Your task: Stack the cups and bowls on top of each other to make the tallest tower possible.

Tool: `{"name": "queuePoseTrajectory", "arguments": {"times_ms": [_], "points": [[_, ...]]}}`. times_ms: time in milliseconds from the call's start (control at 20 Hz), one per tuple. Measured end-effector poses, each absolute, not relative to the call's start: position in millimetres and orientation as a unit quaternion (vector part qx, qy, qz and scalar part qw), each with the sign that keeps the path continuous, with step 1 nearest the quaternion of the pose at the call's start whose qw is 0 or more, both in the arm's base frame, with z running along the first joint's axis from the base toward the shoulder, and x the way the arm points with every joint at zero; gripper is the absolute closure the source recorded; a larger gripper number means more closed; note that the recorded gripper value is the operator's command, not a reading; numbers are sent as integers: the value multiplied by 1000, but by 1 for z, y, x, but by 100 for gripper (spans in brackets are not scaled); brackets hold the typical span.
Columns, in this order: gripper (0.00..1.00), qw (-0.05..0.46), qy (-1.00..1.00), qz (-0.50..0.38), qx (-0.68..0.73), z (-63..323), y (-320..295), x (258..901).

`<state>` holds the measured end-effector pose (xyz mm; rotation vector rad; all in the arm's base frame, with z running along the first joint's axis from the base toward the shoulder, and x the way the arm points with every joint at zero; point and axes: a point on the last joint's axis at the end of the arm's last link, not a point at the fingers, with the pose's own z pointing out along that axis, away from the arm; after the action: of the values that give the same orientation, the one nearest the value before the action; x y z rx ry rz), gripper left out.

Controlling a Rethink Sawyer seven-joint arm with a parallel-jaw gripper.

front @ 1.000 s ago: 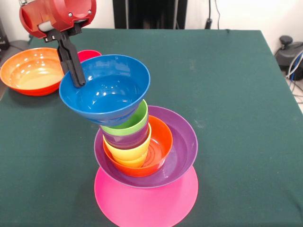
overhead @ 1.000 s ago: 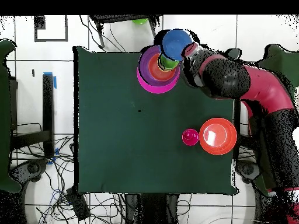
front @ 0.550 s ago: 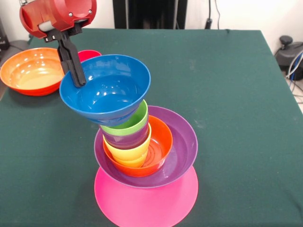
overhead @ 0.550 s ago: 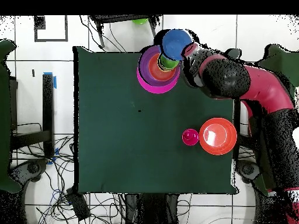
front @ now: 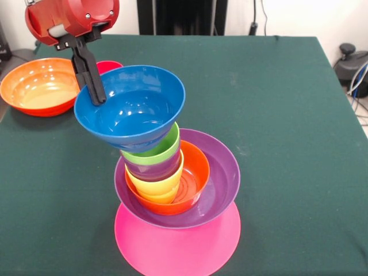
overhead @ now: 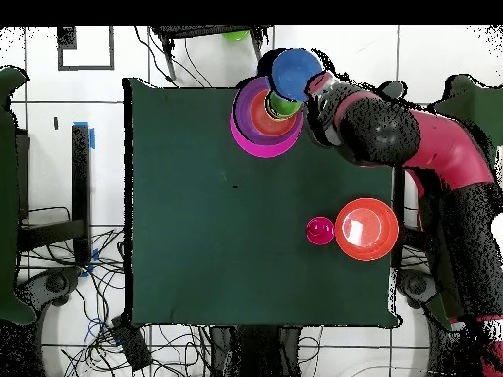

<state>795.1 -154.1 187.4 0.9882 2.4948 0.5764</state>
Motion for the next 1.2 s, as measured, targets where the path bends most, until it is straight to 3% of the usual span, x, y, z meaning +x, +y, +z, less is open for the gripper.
{"name": "queuePoseTrajectory", "arguments": {"times_ms": [1200], "points": [[100, 195, 894, 205, 346, 189, -145, 794]]}}
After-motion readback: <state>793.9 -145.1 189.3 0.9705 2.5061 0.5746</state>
